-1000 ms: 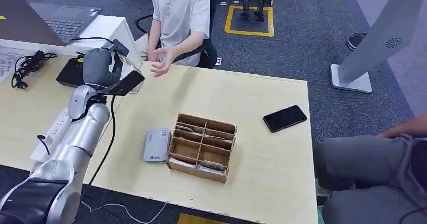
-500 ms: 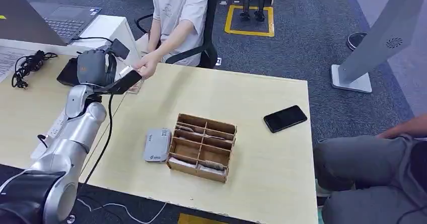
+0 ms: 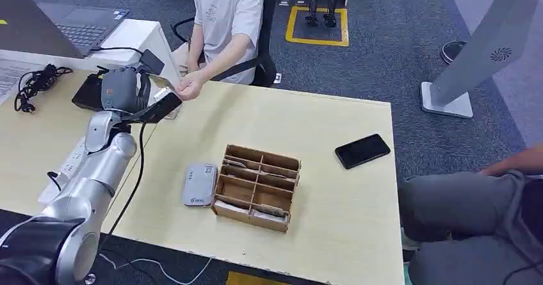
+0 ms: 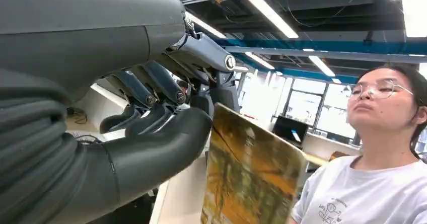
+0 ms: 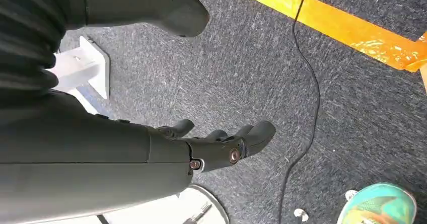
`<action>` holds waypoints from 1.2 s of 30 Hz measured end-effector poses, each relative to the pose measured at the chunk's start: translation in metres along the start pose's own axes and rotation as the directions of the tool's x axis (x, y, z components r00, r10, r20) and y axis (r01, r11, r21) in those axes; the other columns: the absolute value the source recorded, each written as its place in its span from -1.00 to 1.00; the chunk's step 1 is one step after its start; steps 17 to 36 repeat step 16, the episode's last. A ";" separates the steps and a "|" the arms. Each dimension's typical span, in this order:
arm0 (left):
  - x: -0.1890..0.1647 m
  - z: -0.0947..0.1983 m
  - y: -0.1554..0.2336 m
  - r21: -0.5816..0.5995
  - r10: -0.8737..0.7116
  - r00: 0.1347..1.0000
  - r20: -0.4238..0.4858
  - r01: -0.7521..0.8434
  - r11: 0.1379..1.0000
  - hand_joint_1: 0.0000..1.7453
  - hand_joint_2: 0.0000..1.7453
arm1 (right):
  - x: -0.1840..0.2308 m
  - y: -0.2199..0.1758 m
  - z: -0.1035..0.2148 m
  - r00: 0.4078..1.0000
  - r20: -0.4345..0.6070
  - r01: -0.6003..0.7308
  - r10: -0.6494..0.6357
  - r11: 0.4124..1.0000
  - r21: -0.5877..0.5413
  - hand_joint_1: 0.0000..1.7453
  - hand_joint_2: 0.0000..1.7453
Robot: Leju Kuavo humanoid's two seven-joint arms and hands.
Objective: Pass the card to the sensor for recognition and then transmit it.
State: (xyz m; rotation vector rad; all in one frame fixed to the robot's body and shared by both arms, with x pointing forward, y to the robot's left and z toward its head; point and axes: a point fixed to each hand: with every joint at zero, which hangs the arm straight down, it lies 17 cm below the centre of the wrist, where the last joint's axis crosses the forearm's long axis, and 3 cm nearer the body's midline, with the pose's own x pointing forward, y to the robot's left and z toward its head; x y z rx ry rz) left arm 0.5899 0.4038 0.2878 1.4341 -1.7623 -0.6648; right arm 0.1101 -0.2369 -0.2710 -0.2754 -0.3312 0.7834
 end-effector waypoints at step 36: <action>-0.002 0.044 0.010 0.078 0.015 0.998 0.063 -0.020 0.997 -1.00 1.00 | -0.003 0.002 0.001 1.000 -0.020 0.022 -0.022 1.000 0.001 -1.00 1.00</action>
